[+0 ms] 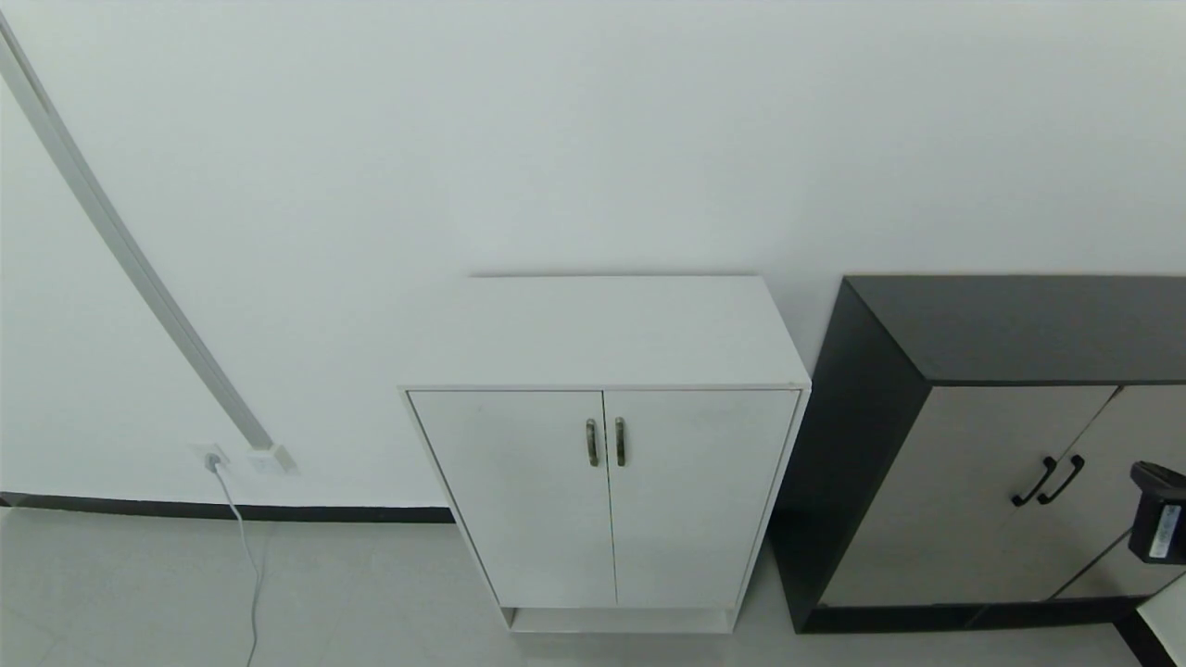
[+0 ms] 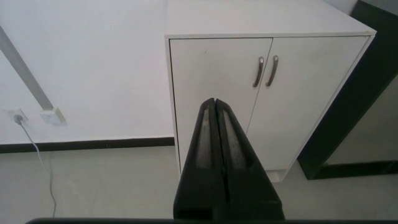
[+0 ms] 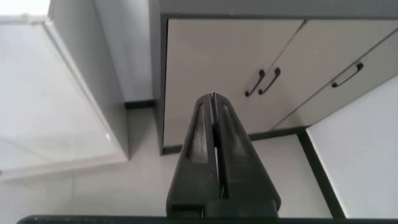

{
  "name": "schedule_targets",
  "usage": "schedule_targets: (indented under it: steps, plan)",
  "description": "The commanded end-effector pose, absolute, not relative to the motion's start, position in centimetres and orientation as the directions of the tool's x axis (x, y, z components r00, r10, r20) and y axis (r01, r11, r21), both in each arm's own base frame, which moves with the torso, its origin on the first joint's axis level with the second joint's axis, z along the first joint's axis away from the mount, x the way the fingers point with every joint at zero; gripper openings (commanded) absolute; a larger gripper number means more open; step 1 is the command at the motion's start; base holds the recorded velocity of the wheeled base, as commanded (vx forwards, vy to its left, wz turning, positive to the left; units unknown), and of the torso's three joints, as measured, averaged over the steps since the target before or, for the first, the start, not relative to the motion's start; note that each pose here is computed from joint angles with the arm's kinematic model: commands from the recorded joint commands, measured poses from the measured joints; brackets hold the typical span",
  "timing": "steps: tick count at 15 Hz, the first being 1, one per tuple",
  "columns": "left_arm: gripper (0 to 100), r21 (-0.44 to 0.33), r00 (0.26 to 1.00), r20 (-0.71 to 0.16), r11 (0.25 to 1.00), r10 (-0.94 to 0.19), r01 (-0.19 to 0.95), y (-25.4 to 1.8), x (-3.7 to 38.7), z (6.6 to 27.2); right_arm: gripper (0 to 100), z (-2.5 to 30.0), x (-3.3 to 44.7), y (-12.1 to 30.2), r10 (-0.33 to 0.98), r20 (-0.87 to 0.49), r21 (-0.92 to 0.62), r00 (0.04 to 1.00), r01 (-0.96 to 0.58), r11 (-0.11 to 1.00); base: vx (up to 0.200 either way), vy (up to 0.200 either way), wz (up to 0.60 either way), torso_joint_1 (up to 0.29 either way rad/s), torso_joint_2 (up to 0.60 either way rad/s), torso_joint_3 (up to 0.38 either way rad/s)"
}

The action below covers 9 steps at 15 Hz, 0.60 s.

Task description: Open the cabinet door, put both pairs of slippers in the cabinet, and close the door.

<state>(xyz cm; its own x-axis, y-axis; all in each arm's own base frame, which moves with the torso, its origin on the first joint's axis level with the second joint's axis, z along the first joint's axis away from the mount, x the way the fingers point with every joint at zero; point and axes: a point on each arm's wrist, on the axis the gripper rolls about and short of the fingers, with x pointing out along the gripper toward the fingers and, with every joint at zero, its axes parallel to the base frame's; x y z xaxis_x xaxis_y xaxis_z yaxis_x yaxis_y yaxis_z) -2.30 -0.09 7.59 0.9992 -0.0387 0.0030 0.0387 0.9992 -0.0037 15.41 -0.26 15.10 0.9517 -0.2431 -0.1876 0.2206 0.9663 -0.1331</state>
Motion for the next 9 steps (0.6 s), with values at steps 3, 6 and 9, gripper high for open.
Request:
schedule_targets:
  steps: [3, 6, 9]
  plan:
    - [0, -0.005, 0.999, 0.002, 0.999, -0.038, 0.038, -0.1, -2.3, 7.6, 0, 16.2, 8.9, -0.2, -0.146, -0.163, -0.137, 0.976, 0.124, 0.983, 0.000, 0.000, 0.00, 0.000, 0.00, 0.000]
    - [0, -0.005, 0.999, 0.002, 0.999, -0.038, 0.038, -0.1, -2.3, 7.6, 0, 15.2, 6.2, 0.0, -0.057, -0.232, -0.145, 0.971, 0.024, 0.989, 0.000, 0.000, 0.00, 0.000, 0.00, 0.000]
    - [0, -0.005, 0.999, 0.002, 0.999, -0.038, 0.038, -0.1, -2.3, 7.6, 0, 13.0, 5.0, 0.1, 0.001, -0.345, -0.128, 0.938, -0.049, 0.991, 0.000, 0.000, 0.00, 0.000, 0.00, 0.000]
